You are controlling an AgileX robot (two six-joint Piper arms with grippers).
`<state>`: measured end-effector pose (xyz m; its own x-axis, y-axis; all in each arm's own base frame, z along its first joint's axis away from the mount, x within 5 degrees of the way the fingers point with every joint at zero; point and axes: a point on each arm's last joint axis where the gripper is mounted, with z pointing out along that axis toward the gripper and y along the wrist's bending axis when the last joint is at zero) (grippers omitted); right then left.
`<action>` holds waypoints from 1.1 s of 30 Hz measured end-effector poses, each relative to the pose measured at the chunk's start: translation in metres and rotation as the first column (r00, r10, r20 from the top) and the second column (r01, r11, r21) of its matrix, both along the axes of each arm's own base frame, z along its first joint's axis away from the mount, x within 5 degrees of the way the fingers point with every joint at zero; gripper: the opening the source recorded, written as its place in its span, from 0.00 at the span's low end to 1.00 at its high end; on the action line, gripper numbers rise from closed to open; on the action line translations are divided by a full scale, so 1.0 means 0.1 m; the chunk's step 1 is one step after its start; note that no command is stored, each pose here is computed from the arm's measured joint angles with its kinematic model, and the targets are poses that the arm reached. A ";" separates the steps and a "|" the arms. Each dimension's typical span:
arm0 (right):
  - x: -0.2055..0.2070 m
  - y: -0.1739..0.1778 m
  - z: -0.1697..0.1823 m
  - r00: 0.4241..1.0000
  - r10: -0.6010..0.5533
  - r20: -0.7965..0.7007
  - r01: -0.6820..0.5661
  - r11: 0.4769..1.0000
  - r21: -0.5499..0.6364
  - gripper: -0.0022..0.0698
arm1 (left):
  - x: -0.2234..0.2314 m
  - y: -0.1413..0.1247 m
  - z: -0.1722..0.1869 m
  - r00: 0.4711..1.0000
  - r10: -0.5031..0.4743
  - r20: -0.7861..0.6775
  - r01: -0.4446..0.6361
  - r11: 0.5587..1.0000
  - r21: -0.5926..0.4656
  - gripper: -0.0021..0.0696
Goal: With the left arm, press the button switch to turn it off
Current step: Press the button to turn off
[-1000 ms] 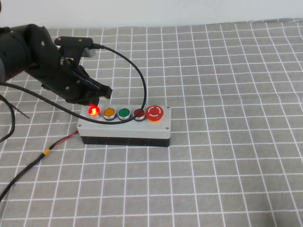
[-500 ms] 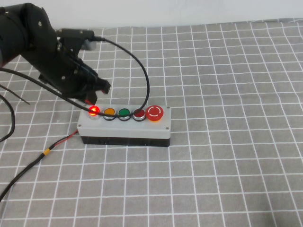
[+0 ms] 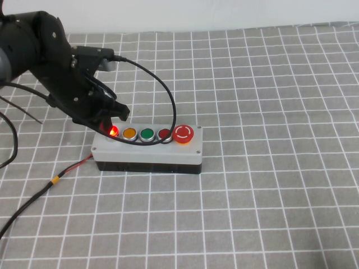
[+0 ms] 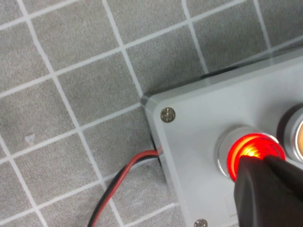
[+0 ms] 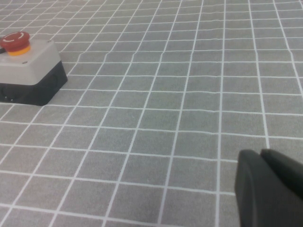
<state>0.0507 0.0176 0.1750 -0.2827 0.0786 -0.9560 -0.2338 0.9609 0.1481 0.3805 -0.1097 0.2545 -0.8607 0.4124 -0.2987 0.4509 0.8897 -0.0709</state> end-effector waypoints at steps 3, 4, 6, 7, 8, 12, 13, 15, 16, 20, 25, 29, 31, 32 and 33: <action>0.00 0.00 0.00 1.000 0.000 0.000 0.000 1.000 0.000 0.01 | 0.01 0.00 0.00 1.000 0.001 0.011 -0.001 1.000 -0.002 0.02; 0.00 0.00 0.00 1.000 0.000 0.000 0.000 1.000 0.000 0.01 | 0.02 0.00 0.00 1.000 0.002 0.019 -0.002 1.000 -0.001 0.02; 0.00 0.00 0.00 1.000 0.000 0.000 0.000 1.000 0.000 0.01 | 0.04 0.00 0.01 0.999 0.004 0.035 -0.003 1.000 -0.002 0.02; 0.00 0.00 0.00 1.000 0.000 0.000 0.000 1.000 0.000 0.01 | 0.04 0.00 0.01 0.999 0.004 0.040 -0.004 1.000 -0.001 0.02; 0.00 0.00 0.00 1.000 0.000 0.000 0.000 1.000 0.000 0.01 | 0.04 0.00 0.01 0.999 0.004 0.040 -0.004 1.000 -0.001 0.02; 0.00 0.00 0.00 1.000 0.000 0.000 0.000 1.000 0.000 0.01 | 0.04 0.00 0.01 0.999 0.004 0.040 -0.004 1.000 -0.001 0.02; 0.00 0.00 0.00 1.000 0.000 0.000 0.000 1.000 0.000 0.01 | 0.04 0.00 0.01 0.999 0.004 0.040 -0.004 1.000 -0.001 0.02; 0.00 0.00 0.00 1.000 0.000 0.000 0.000 1.000 0.000 0.01 | 0.04 0.00 0.00 0.999 0.003 0.036 -0.003 1.000 0.000 0.02; 0.00 0.00 0.00 1.000 0.000 0.000 0.000 1.000 0.000 0.01 | 0.04 0.00 0.00 0.999 0.003 0.036 -0.003 1.000 0.000 0.02; 0.00 0.00 0.00 1.000 0.000 0.000 0.000 1.000 0.000 0.01 | 0.05 0.00 -0.02 1.000 0.002 0.026 -0.002 1.000 0.002 0.02; 0.00 0.00 0.00 1.000 0.000 0.000 0.000 1.000 0.000 0.01 | 0.07 -0.01 -0.05 1.000 0.002 0.012 -0.002 1.000 0.003 0.02; 0.00 0.00 0.00 1.000 0.000 0.000 0.000 1.000 0.000 0.01 | 0.07 -0.01 -0.05 1.000 0.002 0.013 -0.002 1.000 0.003 0.02; 0.00 0.00 0.00 1.000 0.000 0.000 0.000 1.000 0.000 0.01 | 0.08 -0.01 -0.04 1.000 0.002 0.017 -0.002 1.000 0.002 0.02; 0.00 0.00 0.00 1.000 0.000 0.000 0.000 1.000 0.000 0.01 | 0.07 -0.01 -0.03 1.000 0.000 0.020 0.000 1.000 0.002 0.02; 0.00 0.00 0.00 1.000 0.000 0.000 0.000 1.000 0.000 0.01 | 0.07 -0.01 0.00 1.000 -0.002 0.027 0.002 1.000 0.001 0.02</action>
<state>0.0507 0.0176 0.1750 -0.2827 0.0786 -0.9560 -0.2338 0.9609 0.1481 0.3871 -0.1106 0.2546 -0.8514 0.4143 -0.3216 0.4544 0.8889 -0.0578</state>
